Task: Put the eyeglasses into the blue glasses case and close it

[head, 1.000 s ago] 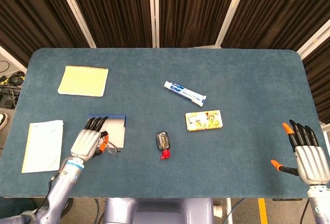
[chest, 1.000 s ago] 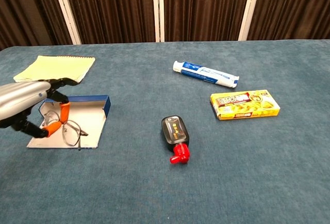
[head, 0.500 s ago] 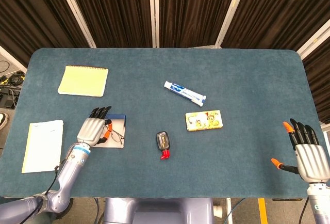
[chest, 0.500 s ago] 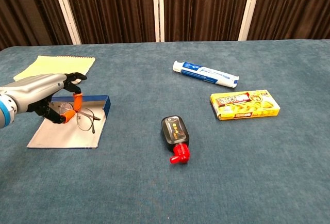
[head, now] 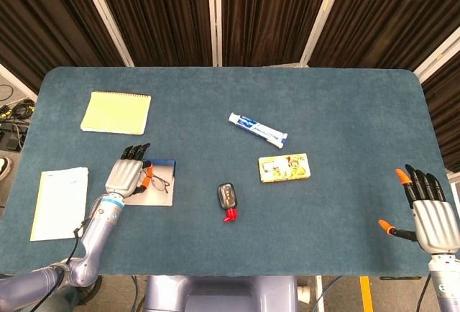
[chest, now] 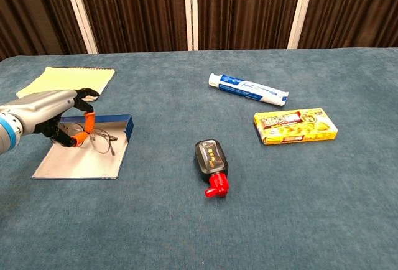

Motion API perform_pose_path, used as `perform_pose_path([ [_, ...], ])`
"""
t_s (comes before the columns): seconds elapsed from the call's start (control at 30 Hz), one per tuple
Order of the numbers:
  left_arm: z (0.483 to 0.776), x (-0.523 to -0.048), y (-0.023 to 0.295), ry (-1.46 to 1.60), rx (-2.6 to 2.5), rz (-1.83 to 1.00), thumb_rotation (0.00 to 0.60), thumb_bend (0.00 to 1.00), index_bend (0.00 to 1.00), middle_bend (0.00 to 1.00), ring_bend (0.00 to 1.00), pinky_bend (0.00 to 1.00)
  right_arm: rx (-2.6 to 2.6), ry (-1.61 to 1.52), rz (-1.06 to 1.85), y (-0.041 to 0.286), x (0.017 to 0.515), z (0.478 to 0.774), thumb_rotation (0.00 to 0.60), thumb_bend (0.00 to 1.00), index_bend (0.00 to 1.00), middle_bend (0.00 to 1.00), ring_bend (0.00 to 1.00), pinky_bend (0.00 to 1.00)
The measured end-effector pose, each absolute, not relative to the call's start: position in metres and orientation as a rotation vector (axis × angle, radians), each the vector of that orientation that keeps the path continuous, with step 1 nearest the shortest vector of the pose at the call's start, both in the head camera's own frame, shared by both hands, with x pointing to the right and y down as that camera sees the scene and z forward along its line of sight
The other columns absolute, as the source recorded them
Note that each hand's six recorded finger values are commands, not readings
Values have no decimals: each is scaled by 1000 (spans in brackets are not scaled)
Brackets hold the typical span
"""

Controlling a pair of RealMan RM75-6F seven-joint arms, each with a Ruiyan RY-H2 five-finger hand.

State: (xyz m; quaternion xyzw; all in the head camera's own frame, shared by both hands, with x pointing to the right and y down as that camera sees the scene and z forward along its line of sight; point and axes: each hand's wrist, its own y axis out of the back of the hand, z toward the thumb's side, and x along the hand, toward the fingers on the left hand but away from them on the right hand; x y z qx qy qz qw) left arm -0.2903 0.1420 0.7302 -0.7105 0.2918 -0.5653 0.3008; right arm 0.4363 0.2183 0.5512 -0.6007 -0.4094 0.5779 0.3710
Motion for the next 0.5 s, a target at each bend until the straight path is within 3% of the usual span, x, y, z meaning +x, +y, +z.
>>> perform_pose_path([
  [0.03, 730, -290, 142, 776, -1882, -1500, 600, 245, 55, 0, 0, 0, -1540, -1049, 1482, 218, 436, 551, 600, 0, 0, 0, 0, 0],
  [0.1, 729, -290, 142, 784, -1875, -1492, 600, 190, 0, 0, 0, 0, -1540, -1048, 1482, 219, 436, 551, 600, 0, 0, 0, 0, 0],
  [0.2, 726, -288, 141, 799, -1866, -1465, 600, 135, 0, 0, 0, 0, -1540, -1046, 1484, 219, 436, 552, 600, 0, 0, 0, 0, 0],
  [0.5, 729, -285, 133, 786, -1837, -1443, 600, 132, 0, 0, 0, 0, -1534, -1047, 1493, 218, 438, 553, 600, 0, 0, 0, 0, 0],
])
